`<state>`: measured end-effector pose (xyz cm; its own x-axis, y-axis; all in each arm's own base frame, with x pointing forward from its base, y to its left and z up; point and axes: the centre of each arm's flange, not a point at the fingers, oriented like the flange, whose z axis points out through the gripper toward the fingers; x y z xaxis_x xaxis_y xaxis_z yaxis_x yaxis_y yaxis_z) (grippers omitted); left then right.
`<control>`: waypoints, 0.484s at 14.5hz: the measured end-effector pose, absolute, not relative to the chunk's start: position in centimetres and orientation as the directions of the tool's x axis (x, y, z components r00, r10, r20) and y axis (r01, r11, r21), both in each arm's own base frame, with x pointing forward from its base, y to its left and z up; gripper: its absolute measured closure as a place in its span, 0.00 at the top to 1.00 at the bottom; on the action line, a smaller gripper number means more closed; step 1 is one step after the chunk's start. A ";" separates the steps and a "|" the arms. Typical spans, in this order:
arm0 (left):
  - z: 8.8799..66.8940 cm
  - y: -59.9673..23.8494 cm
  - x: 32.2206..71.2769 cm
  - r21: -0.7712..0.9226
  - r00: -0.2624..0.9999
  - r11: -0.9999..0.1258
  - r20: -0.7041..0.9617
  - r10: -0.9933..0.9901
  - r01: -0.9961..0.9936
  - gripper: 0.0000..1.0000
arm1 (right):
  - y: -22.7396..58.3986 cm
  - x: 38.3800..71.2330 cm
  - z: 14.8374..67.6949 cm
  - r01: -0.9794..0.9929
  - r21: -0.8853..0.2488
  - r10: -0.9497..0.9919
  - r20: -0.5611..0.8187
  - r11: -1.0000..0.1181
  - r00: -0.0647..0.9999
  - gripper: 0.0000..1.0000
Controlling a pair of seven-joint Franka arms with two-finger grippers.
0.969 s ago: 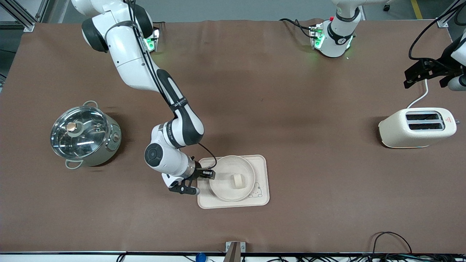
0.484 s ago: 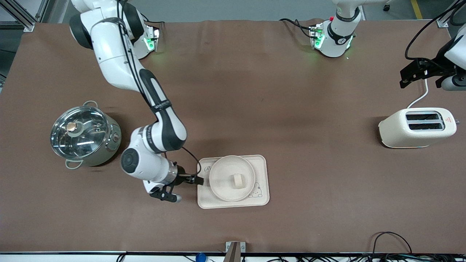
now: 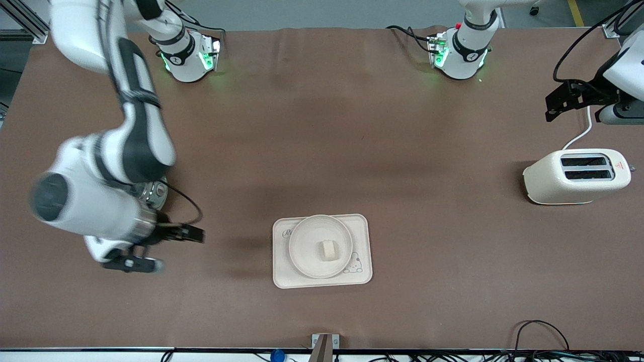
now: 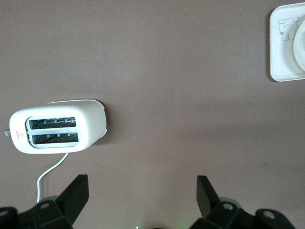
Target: Place bun in plate and plate on tray
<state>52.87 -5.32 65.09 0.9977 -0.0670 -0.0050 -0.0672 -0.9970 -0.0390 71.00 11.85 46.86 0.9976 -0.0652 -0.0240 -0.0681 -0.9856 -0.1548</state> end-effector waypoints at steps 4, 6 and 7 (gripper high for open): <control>65.1 -6.0 53.1 -0.001 0.993 -0.993 0.015 -0.116 -0.116 1.00 | 2.9 66.1 55.4 -0.068 -0.064 -0.061 -0.106 -0.996 0.992 1.00; 65.1 -6.1 53.1 0.007 0.993 -0.993 0.017 -0.120 -0.120 1.00 | 1.0 63.4 58.8 -0.076 -0.030 -0.071 -0.136 -0.997 0.988 1.00; 65.1 -6.1 53.1 0.007 0.993 -0.993 0.017 -0.120 -0.120 1.00 | 0.2 62.1 60.3 -0.079 -0.020 -0.075 -0.145 -0.997 0.987 1.00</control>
<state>53.09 -6.08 65.10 0.9926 -0.1198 0.0172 -0.1200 -0.9928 0.0072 62.12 0.25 60.31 0.9866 -0.0752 -0.1447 -0.0790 -0.9967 -0.0205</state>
